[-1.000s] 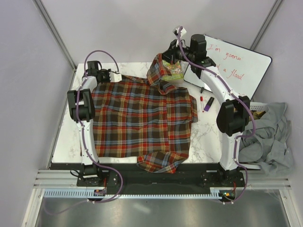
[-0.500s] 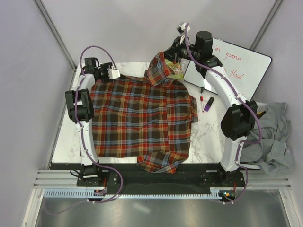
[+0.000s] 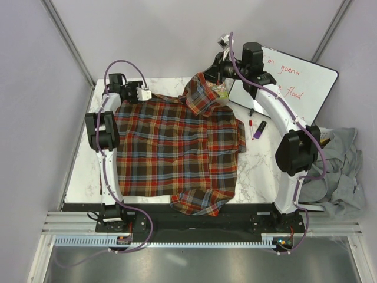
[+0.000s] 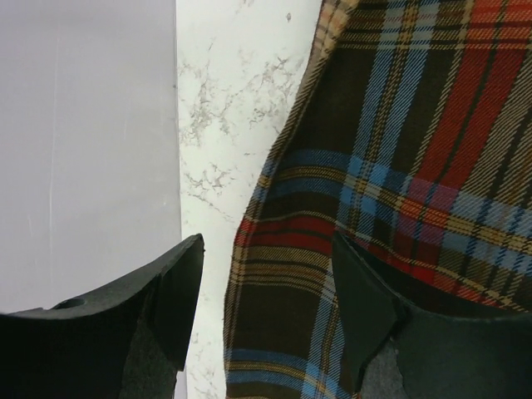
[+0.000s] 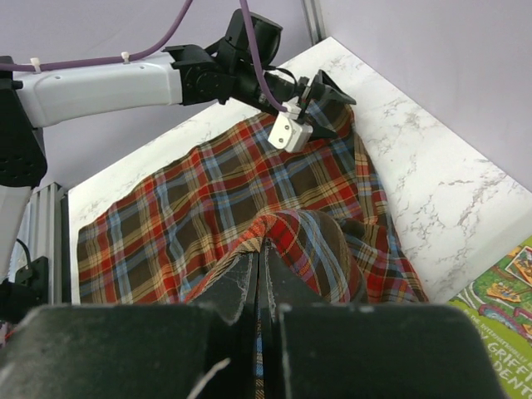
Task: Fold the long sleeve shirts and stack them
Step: Fold the shirt
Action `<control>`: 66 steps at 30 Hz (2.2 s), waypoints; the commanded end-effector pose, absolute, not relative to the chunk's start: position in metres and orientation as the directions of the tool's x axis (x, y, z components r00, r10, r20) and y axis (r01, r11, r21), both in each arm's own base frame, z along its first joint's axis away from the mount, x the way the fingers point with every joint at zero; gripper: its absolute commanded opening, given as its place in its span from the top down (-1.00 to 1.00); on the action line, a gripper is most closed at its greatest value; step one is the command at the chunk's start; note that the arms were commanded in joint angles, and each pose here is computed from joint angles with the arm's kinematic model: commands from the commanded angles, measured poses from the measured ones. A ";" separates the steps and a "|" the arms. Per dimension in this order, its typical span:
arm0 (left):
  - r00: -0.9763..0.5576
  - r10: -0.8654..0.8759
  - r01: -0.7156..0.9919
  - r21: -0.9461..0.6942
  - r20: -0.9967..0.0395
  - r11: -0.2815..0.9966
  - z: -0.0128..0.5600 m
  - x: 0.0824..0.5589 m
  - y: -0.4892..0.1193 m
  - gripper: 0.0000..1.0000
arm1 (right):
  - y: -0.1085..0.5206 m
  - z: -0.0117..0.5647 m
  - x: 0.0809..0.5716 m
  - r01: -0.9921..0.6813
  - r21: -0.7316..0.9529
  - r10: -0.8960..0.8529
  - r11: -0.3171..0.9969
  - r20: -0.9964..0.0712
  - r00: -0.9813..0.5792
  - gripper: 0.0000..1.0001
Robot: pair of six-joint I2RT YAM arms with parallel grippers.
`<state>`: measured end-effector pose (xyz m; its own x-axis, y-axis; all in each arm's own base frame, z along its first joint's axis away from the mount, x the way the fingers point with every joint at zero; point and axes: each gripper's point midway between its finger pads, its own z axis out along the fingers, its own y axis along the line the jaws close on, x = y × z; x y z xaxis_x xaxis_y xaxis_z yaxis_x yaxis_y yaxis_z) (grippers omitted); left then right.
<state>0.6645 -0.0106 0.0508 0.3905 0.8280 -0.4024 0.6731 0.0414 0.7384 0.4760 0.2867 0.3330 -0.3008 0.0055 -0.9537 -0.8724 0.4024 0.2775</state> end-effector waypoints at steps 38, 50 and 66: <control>0.263 0.903 0.644 0.759 -0.339 0.098 0.106 0.652 0.025 0.97 | 0.226 0.417 0.527 -0.807 0.015 0.008 0.591 -1.000 -0.013 1.00; 0.155 0.940 0.672 0.730 -0.303 0.125 0.136 0.598 0.042 0.96 | 0.219 0.431 0.499 -0.816 -0.040 -0.024 0.577 -0.999 0.032 1.00; -0.035 0.962 0.732 0.648 -0.269 0.208 0.152 0.521 0.059 0.97 | 0.213 0.445 0.433 -0.853 -0.062 -0.062 0.519 -0.997 0.035 1.00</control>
